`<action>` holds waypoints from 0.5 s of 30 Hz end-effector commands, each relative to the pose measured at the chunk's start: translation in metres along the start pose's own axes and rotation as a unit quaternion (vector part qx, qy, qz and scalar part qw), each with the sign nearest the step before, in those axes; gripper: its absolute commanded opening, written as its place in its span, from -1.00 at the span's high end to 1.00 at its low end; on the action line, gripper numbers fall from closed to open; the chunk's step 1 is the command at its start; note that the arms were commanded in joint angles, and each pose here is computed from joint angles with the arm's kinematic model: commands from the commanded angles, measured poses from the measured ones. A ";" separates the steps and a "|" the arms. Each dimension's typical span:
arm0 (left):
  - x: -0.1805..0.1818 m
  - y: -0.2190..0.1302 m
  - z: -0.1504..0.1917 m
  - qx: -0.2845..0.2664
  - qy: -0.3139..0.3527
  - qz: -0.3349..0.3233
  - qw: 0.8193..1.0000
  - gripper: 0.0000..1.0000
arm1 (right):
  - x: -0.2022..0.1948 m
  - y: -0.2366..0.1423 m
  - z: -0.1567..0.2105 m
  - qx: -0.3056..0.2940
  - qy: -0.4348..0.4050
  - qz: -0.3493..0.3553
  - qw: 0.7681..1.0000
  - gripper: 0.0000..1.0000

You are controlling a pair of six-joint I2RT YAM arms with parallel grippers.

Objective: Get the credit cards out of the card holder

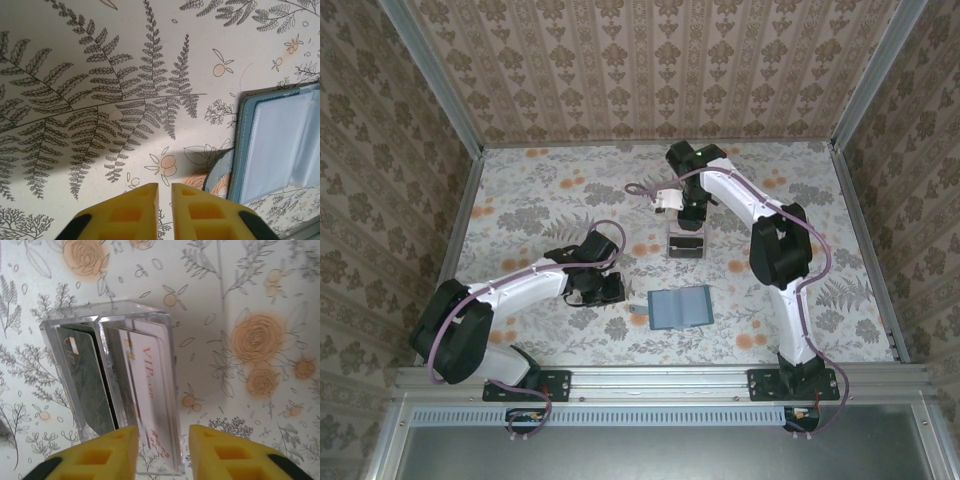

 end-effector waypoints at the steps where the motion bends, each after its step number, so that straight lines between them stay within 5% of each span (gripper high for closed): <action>1: 0.007 0.002 -0.002 -0.008 0.010 -0.020 1.000 0.58 | -0.005 -0.026 0.001 -0.045 0.033 0.045 0.997 0.19; 9: 0.010 -0.012 -0.019 -0.051 0.044 -0.042 0.997 0.22 | 0.011 -0.033 0.020 -0.119 0.116 0.087 0.982 -0.61; 13: 0.017 -0.028 -0.029 -0.084 0.066 -0.074 0.991 -0.13 | 0.019 -0.033 0.037 -0.146 0.167 0.107 0.969 -1.00; 15: 0.022 -0.036 -0.036 -0.103 0.071 -0.081 0.989 -0.56 | 0.021 -0.031 0.047 -0.156 0.198 0.122 0.960 -1.00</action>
Point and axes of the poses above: each hand's point on the last joint's axis, 136 mm out from that joint toward the fingers, its own y axis out along the fingers, its own x axis along the line the jaws close on, z = x × y, the point moved 7 cm from there along -y, back along the fingers, and after that the axes turned 14 degrees about y, right-handed, at the moved point
